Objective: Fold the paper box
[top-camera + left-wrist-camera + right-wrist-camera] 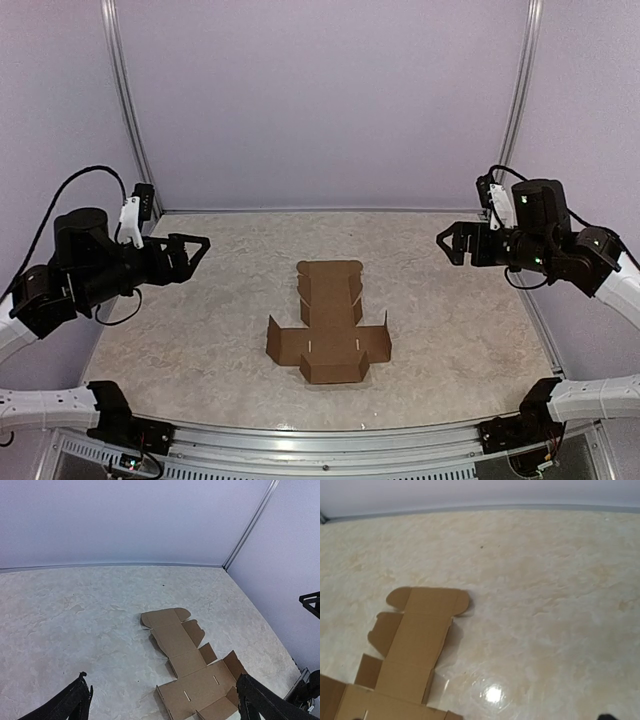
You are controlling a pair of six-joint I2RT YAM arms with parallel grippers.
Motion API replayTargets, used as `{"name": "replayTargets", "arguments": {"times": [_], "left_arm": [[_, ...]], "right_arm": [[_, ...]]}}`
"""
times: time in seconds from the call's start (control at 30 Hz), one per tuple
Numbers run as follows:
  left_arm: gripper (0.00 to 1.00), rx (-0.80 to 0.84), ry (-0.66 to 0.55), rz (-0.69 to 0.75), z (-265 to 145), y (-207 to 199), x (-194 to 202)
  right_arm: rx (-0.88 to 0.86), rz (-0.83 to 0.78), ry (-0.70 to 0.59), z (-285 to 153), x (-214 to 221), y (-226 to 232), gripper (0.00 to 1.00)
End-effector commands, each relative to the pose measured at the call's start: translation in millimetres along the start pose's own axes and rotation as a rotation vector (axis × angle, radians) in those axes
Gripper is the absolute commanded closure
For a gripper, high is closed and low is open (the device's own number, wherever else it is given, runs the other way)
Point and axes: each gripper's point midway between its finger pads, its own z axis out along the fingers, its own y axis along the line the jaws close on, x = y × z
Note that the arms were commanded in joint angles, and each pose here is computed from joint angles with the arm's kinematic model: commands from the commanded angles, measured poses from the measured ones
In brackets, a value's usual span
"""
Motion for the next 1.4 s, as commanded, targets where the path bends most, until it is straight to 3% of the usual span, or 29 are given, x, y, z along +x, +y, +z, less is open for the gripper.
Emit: {"name": "replayTargets", "arguments": {"times": [0.0, 0.17, 0.3, 0.7, 1.37], "left_arm": [[0.01, -0.013, 0.007, 0.01, 2, 5, 6], [0.01, -0.03, 0.017, 0.016, 4, 9, 11], [0.01, -0.035, 0.036, 0.014, 8, 12, 19], [0.01, 0.003, 0.06, -0.02, 14, 8, 35], [0.01, -0.023, 0.082, -0.012, 9, 17, 46]], "right_arm": [[-0.052, -0.054, 0.049, 6, 13, 10, 0.0], [-0.211, -0.103, 0.127, 14, 35, 36, 0.0], [-0.24, -0.105, 0.162, 20, 48, 39, 0.01], [-0.191, 0.038, 0.373, 78, 127, 44, 0.12], [-0.049, -0.107, 0.575, 134, 196, 66, 0.28]]}}
